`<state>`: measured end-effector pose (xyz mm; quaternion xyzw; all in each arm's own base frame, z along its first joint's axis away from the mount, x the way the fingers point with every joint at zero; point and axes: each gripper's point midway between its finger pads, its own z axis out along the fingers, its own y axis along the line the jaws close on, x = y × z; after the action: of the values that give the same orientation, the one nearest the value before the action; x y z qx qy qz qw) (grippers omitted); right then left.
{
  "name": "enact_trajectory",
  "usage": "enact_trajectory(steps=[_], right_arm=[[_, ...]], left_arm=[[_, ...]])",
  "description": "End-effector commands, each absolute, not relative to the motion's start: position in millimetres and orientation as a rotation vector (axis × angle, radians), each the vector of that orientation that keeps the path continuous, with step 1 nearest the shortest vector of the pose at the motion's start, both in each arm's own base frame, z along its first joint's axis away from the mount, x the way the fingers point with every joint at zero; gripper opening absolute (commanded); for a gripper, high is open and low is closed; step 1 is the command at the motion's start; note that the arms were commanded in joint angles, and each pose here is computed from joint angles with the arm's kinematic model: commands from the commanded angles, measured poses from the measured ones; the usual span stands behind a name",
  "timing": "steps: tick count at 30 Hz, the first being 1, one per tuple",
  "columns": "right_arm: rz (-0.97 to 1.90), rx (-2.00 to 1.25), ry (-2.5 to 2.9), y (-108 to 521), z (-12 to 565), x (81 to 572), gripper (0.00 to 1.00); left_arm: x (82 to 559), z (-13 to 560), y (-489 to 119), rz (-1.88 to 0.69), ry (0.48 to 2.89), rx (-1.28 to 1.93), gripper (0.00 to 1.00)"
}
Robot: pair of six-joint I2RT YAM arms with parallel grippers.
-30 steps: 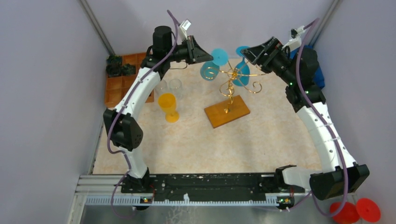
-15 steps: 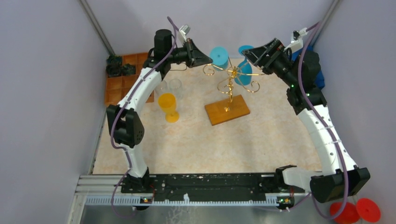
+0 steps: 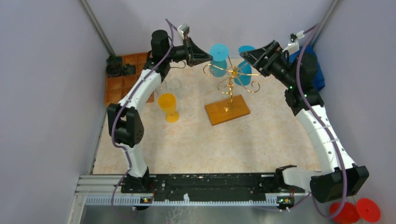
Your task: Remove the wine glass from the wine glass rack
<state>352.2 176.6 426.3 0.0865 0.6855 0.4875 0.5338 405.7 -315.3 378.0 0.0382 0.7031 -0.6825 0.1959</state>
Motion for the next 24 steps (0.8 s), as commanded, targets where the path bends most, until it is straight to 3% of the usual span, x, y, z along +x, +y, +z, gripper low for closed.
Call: enact_trajectory(steps=[1,24], right_arm=[[1.212,0.171,1.562,178.6,446.0,347.9,0.92],[1.239,0.175,1.574,178.9,439.8,350.7,0.92]], left_arm=[[396.1,414.3,-312.8,-1.938,1.899,0.179,0.0],[437.9,400.1,-327.0,-1.944,1.932,0.131,0.0]])
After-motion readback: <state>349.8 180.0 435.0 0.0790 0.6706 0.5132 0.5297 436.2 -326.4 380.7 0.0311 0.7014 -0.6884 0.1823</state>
